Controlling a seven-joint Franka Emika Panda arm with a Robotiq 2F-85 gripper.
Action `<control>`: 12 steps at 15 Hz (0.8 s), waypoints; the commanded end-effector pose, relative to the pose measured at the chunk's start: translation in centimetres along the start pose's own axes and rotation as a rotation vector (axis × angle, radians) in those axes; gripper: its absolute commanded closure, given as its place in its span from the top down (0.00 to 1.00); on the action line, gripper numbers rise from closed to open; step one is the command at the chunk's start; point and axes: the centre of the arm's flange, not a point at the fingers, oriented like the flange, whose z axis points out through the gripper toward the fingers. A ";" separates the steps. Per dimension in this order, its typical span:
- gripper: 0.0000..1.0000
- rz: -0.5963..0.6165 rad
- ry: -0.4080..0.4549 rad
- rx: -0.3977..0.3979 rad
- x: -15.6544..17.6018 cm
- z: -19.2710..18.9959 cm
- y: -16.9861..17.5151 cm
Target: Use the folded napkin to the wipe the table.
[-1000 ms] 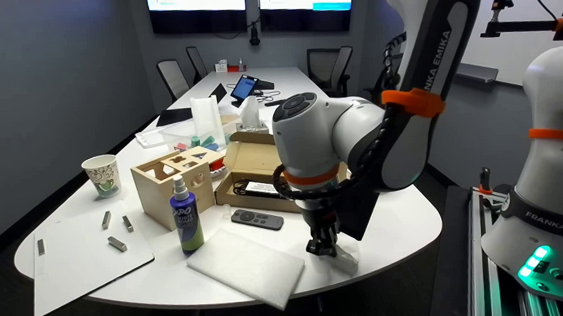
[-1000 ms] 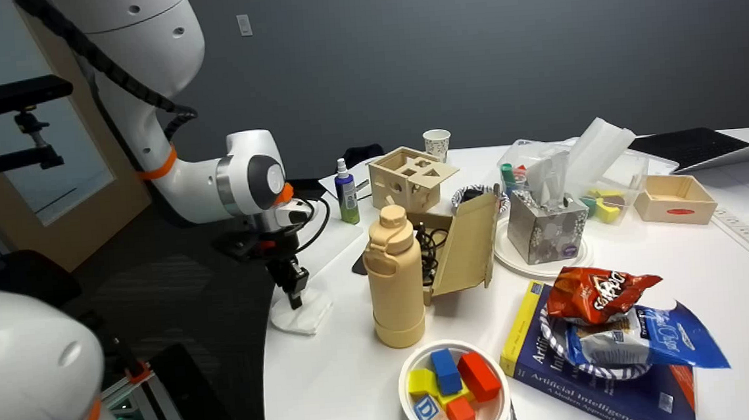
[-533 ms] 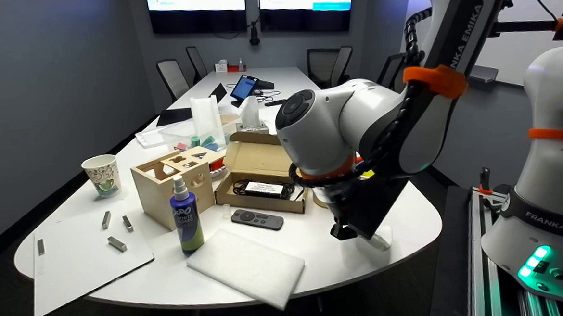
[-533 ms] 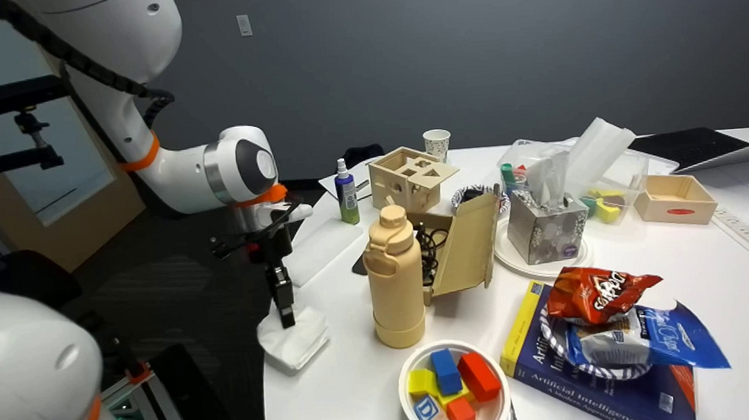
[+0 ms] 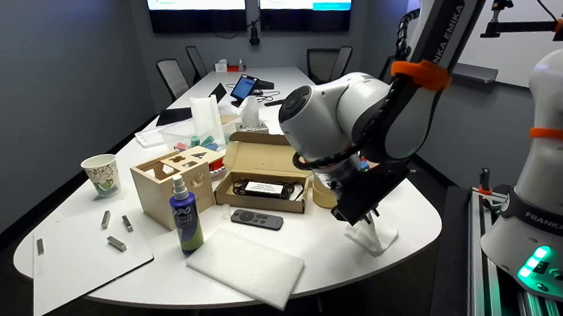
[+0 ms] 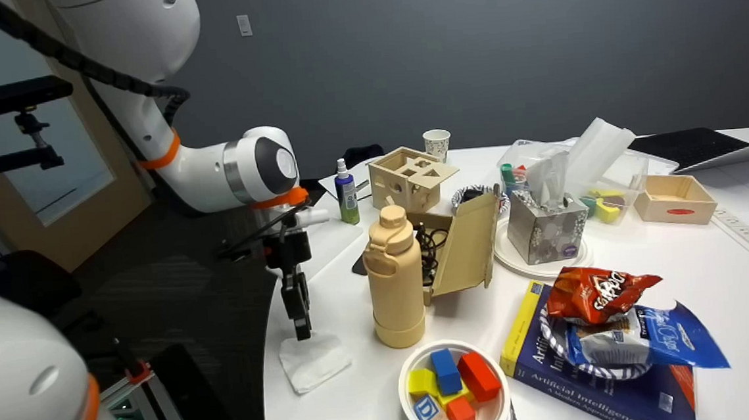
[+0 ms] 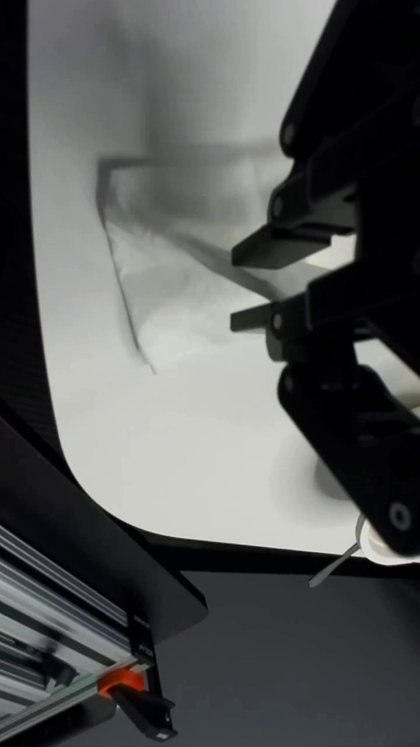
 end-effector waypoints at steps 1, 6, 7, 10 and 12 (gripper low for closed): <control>0.57 0.059 0.012 -0.001 0.5 0.2 2.1; 0.95 -0.040 0.018 0.100 0.6 -0.3 3.9; 1.00 -0.075 0.034 0.139 0.4 -0.6 4.2; 1.00 -0.152 0.110 0.243 -0.5 -2.0 5.9; 1.00 -0.186 0.160 0.313 -0.9 -2.9 7.1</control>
